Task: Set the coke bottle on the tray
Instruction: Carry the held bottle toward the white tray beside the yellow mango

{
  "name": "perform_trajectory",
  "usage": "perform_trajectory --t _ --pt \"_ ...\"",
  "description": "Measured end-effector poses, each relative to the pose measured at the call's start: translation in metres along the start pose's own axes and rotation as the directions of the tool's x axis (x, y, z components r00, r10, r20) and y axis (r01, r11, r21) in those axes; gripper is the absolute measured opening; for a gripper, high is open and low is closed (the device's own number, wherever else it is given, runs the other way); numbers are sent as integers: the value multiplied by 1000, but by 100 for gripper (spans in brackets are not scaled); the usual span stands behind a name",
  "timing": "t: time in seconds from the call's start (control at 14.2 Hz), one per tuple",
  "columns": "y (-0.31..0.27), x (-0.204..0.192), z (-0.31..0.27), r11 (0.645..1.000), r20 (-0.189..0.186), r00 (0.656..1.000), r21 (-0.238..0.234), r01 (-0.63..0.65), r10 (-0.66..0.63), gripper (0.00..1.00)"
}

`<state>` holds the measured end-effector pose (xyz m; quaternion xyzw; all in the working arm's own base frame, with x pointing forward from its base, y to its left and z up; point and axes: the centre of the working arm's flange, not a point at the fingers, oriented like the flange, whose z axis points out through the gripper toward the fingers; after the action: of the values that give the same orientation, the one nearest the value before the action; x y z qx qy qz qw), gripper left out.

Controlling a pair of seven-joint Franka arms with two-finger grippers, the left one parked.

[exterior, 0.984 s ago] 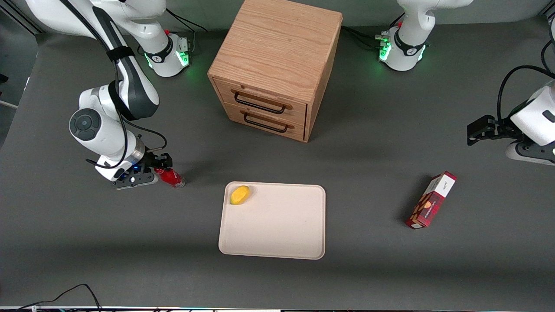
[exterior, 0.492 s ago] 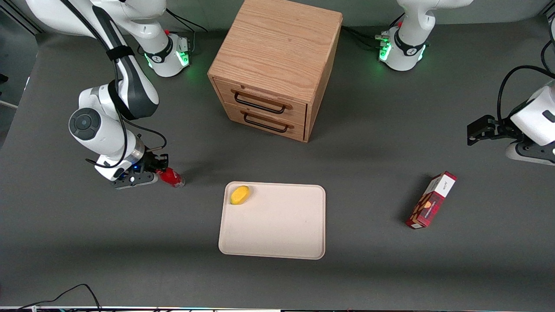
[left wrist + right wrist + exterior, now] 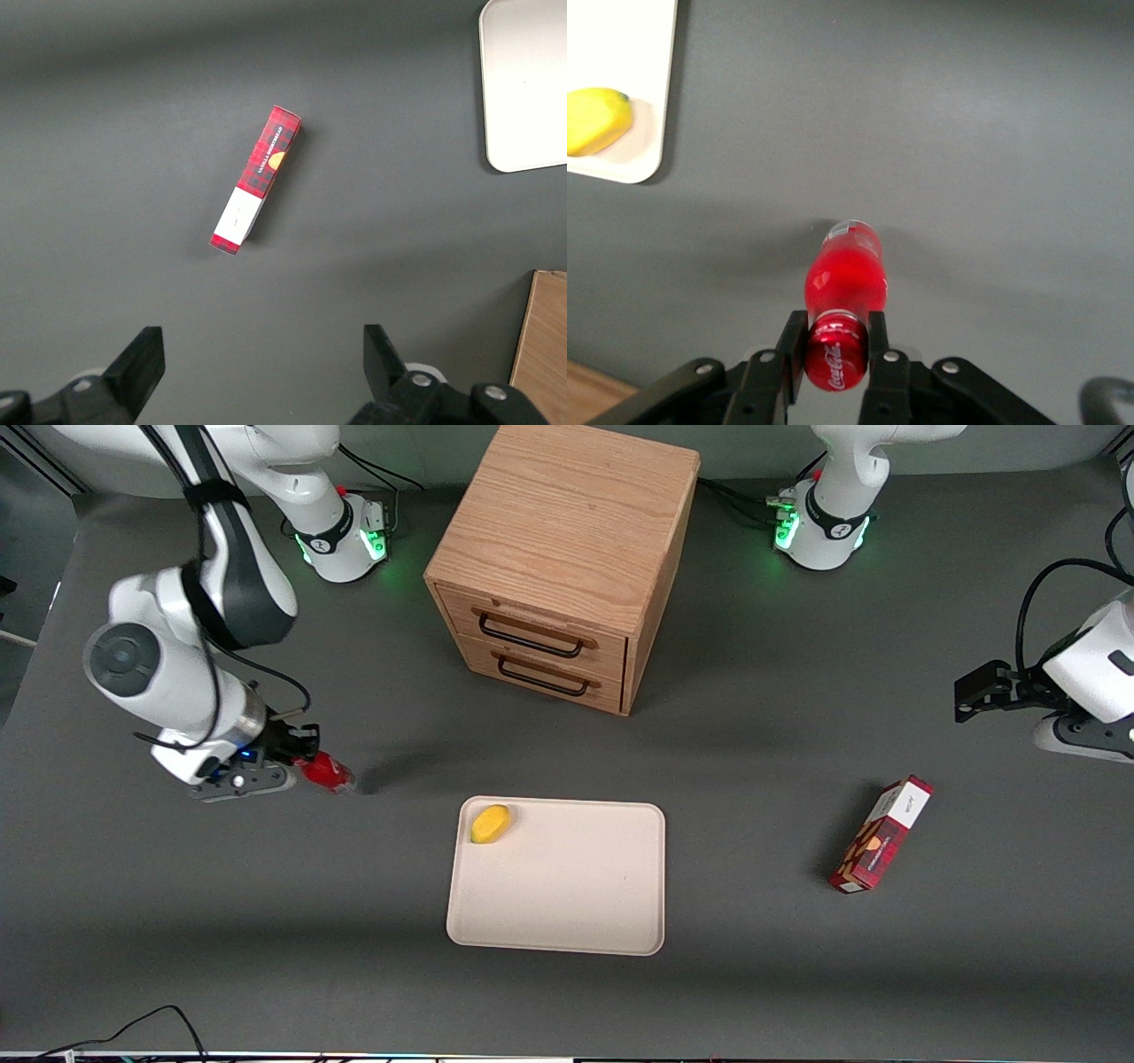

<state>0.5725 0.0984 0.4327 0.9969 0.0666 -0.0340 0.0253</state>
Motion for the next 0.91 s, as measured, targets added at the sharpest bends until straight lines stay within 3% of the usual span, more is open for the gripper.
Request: perform_trajectory --t 0.35,0.56,0.7,0.91 --pt "9 -11 -131 1000 -5 1000 -8 -23 23 31" --pt "12 -19 -185 999 -31 999 28 -33 34 31" --pt "13 -14 -191 999 -42 999 39 -32 34 31" --pt "3 16 -160 997 -1 999 58 -42 42 31"
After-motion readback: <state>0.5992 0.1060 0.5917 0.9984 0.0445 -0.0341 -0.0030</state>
